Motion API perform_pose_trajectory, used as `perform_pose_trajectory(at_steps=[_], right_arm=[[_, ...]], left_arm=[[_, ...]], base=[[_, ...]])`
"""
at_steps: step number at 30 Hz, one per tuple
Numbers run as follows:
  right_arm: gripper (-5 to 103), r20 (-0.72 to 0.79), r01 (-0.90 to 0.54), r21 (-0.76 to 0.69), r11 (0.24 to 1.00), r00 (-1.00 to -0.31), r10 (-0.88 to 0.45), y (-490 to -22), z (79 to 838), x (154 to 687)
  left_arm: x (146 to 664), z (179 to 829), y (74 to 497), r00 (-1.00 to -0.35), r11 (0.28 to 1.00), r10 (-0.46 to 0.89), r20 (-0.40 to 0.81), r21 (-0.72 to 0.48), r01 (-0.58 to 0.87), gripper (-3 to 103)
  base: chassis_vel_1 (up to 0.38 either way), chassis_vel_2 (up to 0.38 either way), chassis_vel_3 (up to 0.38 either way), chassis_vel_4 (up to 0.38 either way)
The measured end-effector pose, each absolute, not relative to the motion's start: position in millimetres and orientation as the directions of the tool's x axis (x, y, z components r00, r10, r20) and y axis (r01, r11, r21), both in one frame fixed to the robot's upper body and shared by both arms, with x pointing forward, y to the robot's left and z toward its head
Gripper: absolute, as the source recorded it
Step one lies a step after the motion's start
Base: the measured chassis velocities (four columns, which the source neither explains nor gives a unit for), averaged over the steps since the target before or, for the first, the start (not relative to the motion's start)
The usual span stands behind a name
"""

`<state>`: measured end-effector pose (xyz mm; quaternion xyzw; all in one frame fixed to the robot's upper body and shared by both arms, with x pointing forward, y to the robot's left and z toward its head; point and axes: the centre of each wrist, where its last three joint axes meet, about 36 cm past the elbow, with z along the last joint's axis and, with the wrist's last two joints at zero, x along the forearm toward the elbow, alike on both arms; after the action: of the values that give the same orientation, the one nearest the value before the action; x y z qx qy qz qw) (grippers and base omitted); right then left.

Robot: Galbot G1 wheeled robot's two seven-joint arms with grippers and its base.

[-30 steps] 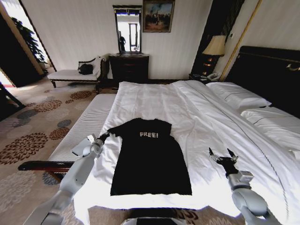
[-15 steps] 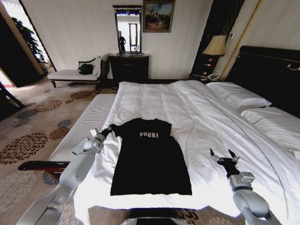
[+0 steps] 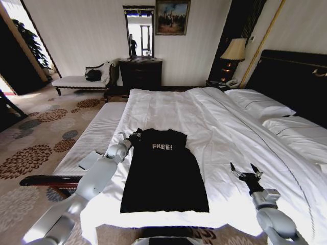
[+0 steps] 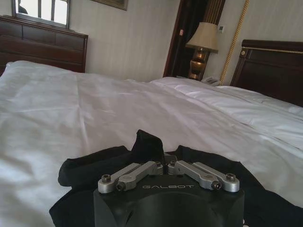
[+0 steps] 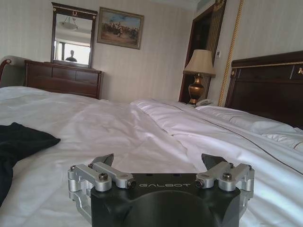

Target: Fold the clothes on the bed.

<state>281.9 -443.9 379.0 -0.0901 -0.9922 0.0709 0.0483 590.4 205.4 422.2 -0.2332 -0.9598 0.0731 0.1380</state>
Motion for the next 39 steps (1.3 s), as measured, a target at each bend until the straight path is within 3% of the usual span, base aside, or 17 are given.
perform_pose_trajectory(at_steps=[19, 24, 27, 29, 32, 33, 36, 39], right_arm=[[100, 0.082, 0.173, -0.138, 0.975, -0.979, 0.185, -447.4, 373.5, 279.2], [100, 0.082, 0.170, -0.136, 0.976, -0.980, 0.182, -446.9, 372.5, 277.3], [100, 0.083, 0.168, -0.135, 0.976, -0.980, 0.180, -446.9, 371.2, 274.9], [100, 0.083, 0.168, -0.136, 0.976, -0.980, 0.180, -447.1, 371.2, 274.4], [100, 0.078, 0.168, -0.138, 0.976, -0.981, 0.180, -448.9, 373.4, 275.6], [100, 0.078, 0.168, -0.138, 0.976, -0.981, 0.180, -448.9, 373.4, 275.6], [100, 0.066, 0.164, -0.131, 0.978, -0.983, 0.173, -448.8, 378.2, 281.2], [100, 0.063, 0.158, -0.127, 0.979, -0.984, 0.167, -448.9, 383.0, 288.5]], left_arm=[[580.2, 376.0, 161.8, -0.798, 0.864, 0.502, 0.332, -0.171, 0.473, -1], [586.2, 373.5, 146.6, -0.794, 0.862, 0.505, 0.338, -0.166, 0.478, 12], [588.3, 375.3, 141.7, -0.792, 0.861, 0.506, 0.341, -0.148, 0.486, 28], [587.0, 376.2, 142.7, -0.790, 0.860, 0.507, 0.346, -0.134, 0.493, 28], [573.1, 374.7, 153.9, -0.787, 0.850, 0.500, 0.360, -0.032, 0.526, 44], [573.1, 374.7, 153.9, -0.787, 0.850, 0.500, 0.360, -0.032, 0.526, 44], [558.0, 377.1, 158.9, -0.787, 0.839, 0.514, 0.342, -0.009, 0.544, 61], [554.9, 384.7, 164.3, -0.798, 0.843, 0.517, 0.311, -0.021, 0.538, 66]], base=[[0.000, 0.000, 0.000, 0.000], [0.000, 0.000, 0.000, 0.000], [0.000, 0.000, 0.000, 0.000], [0.000, 0.000, 0.000, 0.000], [0.000, 0.000, 0.000, 0.000], [0.000, 0.000, 0.000, 0.000], [0.000, 0.000, 0.000, 0.000], [0.000, 0.000, 0.000, 0.000]])
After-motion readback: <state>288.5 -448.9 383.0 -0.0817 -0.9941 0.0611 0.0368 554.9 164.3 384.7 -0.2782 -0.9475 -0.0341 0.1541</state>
